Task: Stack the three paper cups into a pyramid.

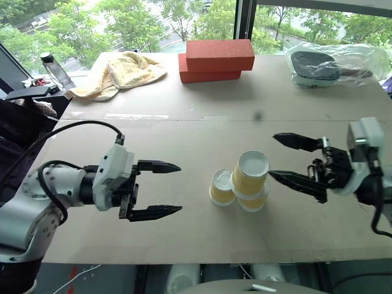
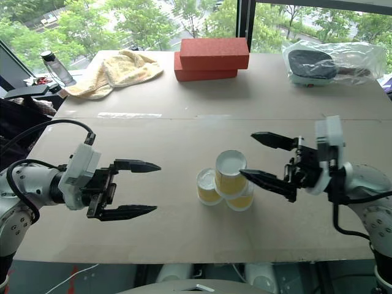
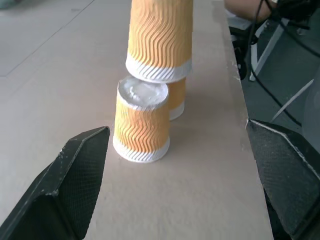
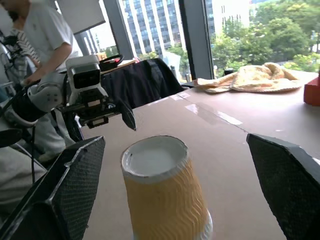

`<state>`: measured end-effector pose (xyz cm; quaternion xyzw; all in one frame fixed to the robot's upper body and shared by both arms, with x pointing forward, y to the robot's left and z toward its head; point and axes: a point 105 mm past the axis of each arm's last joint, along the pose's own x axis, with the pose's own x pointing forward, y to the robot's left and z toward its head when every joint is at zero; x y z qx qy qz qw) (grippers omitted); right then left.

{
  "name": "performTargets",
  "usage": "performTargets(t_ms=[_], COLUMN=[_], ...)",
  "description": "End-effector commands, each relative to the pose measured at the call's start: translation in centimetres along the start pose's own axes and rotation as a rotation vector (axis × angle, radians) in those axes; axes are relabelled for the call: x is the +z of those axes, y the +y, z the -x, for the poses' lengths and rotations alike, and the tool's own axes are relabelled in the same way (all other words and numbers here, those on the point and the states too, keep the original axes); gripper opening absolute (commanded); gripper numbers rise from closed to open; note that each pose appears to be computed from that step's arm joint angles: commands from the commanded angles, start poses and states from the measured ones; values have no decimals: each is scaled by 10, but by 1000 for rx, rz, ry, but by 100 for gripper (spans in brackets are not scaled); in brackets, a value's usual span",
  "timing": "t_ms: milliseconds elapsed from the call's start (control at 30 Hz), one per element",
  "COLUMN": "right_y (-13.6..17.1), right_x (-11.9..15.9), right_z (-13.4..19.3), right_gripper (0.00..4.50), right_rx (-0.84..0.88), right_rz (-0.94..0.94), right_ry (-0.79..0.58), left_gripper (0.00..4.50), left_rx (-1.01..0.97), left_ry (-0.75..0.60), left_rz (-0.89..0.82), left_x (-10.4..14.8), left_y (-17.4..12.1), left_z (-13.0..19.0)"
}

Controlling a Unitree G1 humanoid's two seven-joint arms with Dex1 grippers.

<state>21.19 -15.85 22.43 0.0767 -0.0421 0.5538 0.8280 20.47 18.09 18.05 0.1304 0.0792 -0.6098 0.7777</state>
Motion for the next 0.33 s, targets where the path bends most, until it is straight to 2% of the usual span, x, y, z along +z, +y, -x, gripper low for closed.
performTargets(t_ms=[33, 100, 167, 200, 333], right_y=[-14, -39, -54, -58, -71], right_x=[-15, -65, -103, -113, -122], right_z=[36, 64, 79, 81, 78], right_gripper=[448, 448, 448, 448, 448], right_rx=[-119, -242, -303, -306, -306], right_rz=[-20, 30, 62, 87, 134], right_ry=[43, 186, 289, 318, 291], left_gripper=[450, 450, 450, 450, 450], left_rx=[132, 229, 271, 296, 442], left_ry=[13, 52, 52, 42, 42], left_rz=[10, 47, 71, 57, 31], left_x=[-12, -43, -65, -69, -84], left_y=[5, 8, 7, 8, 19], left_z=[4, -5, -14, -17, -20])
